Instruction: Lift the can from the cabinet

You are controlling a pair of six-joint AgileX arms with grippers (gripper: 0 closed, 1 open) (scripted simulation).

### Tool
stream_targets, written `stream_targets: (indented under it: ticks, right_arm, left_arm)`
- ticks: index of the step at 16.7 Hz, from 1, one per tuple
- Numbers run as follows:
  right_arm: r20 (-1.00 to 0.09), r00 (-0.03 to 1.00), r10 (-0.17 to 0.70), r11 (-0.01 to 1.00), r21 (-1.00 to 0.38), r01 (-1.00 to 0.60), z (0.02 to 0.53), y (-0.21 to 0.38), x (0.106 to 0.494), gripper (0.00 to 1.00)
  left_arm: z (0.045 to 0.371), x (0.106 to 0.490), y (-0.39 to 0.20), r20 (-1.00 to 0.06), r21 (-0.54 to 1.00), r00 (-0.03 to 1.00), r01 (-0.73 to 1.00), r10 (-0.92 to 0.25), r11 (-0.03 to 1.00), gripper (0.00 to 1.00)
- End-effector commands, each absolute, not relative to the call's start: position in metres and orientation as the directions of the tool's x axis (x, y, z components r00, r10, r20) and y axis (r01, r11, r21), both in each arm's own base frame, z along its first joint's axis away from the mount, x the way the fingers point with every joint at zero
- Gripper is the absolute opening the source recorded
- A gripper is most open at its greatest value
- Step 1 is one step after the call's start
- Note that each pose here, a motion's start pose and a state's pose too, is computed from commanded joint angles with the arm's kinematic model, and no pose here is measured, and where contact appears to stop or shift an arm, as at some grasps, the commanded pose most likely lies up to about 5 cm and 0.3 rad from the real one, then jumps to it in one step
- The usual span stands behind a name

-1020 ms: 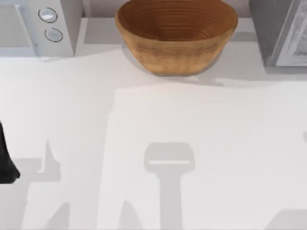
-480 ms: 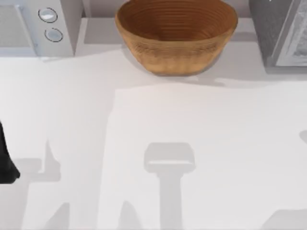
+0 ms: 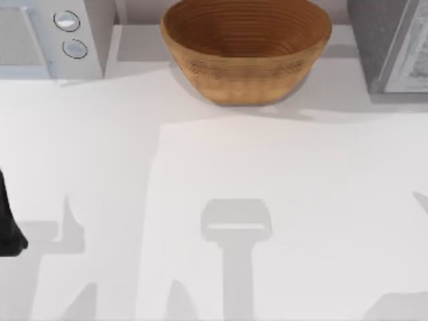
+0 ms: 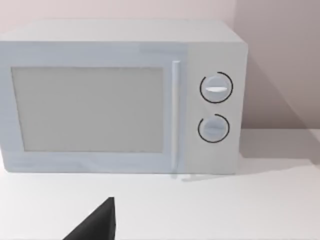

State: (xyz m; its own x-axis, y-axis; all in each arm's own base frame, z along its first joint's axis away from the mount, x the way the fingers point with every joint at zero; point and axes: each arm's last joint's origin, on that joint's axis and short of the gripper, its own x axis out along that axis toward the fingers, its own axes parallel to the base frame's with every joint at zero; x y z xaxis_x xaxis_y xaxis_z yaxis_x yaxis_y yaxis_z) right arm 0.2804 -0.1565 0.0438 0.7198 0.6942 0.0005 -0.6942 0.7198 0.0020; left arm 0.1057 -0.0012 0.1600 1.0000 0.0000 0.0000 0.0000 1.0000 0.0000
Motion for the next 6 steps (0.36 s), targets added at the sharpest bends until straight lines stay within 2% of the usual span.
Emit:
stream_targets:
  ticks: [6]
  right_arm:
    - [0.0, 0.72, 0.694, 0.72, 0.002, -0.694, 0.0438, -0.1565, 0.2804, 1.0]
  left_arm:
    - [0.16, 0.1057, -0.0012, 0.0, 0.0, 1.0, 0.0, 0.0, 1.0, 1.0]
